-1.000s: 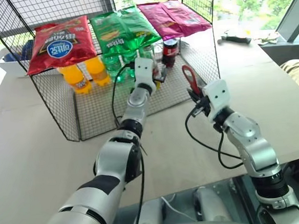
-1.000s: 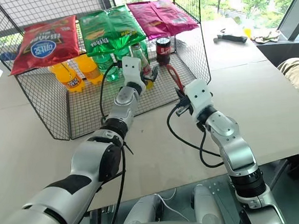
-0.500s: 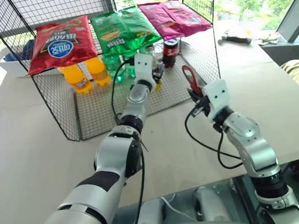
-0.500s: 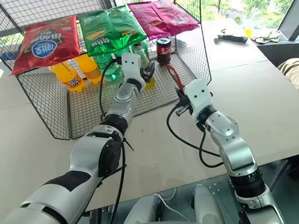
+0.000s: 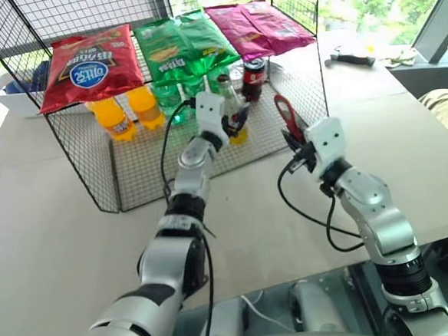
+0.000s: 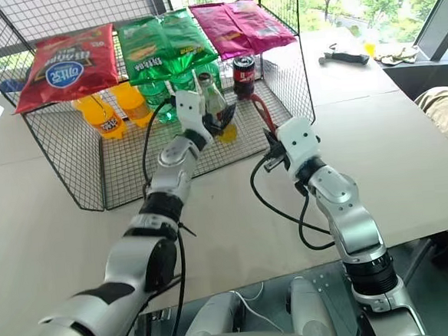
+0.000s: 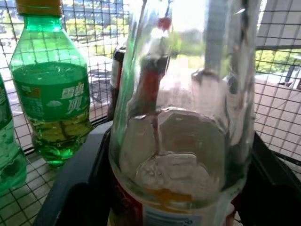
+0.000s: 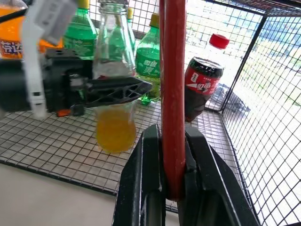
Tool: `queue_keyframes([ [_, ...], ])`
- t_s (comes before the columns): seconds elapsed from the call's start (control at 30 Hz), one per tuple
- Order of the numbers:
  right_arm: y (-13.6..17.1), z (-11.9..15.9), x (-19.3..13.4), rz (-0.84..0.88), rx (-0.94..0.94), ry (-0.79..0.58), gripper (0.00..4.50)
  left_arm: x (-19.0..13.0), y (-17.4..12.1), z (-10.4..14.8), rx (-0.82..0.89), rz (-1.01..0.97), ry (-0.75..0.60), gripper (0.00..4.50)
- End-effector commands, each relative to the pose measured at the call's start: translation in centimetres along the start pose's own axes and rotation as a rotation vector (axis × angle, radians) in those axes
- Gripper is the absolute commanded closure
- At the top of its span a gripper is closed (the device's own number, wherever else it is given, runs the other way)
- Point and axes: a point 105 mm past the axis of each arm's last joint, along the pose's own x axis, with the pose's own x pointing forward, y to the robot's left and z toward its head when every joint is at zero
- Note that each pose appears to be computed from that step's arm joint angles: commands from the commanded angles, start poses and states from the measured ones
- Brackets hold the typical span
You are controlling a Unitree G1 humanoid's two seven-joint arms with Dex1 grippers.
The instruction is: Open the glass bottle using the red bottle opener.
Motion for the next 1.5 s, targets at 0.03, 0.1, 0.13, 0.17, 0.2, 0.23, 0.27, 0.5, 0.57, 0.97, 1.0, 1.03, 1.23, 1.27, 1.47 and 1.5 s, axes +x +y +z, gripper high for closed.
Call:
queue_keyframes([
  [0.03,-0.8,1.8,0.2,-0.012,-0.020,-0.072,4.50,-1.5,-1.3,1.7,0.046,-0.089,-0.009,1.90],
  [0.1,-1.3,1.9,0.4,-0.023,-0.019,-0.075,4.50,-3.0,-2.0,2.0,0.052,-0.131,0.009,1.90],
  [0.13,-1.6,1.9,0.5,-0.030,-0.021,-0.078,4.50,-3.9,-2.3,2.2,0.053,-0.155,0.015,1.90],
  [0.17,-1.8,2.0,0.6,-0.038,-0.022,-0.080,4.50,-4.7,-2.5,2.3,0.064,-0.172,0.023,1.90],
  [0.2,-2.0,2.0,0.7,-0.044,-0.022,-0.082,4.50,-5.2,-2.7,2.4,0.071,-0.179,0.036,1.90],
  [0.23,-2.3,2.1,0.8,-0.053,-0.021,-0.083,4.50,-5.9,-2.8,2.4,0.078,-0.189,0.052,1.90],
  [0.27,-2.6,2.1,0.8,-0.061,-0.020,-0.085,4.50,-6.5,-3.0,2.4,0.084,-0.201,0.066,1.90],
  [0.5,-3.9,2.2,1.4,-0.077,-0.033,-0.099,4.50,-11.1,-4.4,3.1,0.073,-0.280,0.136,1.90],
  [0.57,-3.9,2.2,1.6,-0.072,-0.033,-0.105,4.50,-11.6,-4.5,2.8,0.048,-0.278,0.146,1.90],
  [0.97,-3.2,2.3,2.0,-0.052,-0.026,-0.119,4.50,-12.6,-5.1,2.1,0.071,-0.297,0.138,1.40],
  [1.0,-3.2,2.2,2.0,-0.052,-0.026,-0.118,4.50,-12.5,-5.0,2.1,0.074,-0.293,0.132,0.89],
  [1.03,-3.2,2.2,2.0,-0.052,-0.027,-0.117,4.50,-12.5,-5.0,2.2,0.077,-0.289,0.126,0.63],
  [1.23,-3.2,2.0,1.9,-0.053,-0.025,-0.111,4.50,-12.7,-5.3,3.1,0.070,-0.307,0.060,0.07],
  [1.27,-3.1,2.0,1.9,-0.052,-0.024,-0.110,4.50,-12.7,-5.3,3.3,0.066,-0.312,0.047,0.07],
  [1.47,-3.0,1.8,1.8,-0.048,-0.022,-0.105,4.50,-13.1,-5.3,4.4,0.040,-0.311,-0.016,0.07],
  [1.5,-3.0,1.8,1.8,-0.047,-0.022,-0.105,4.50,-13.1,-5.3,4.3,0.039,-0.310,-0.016,0.07],
])
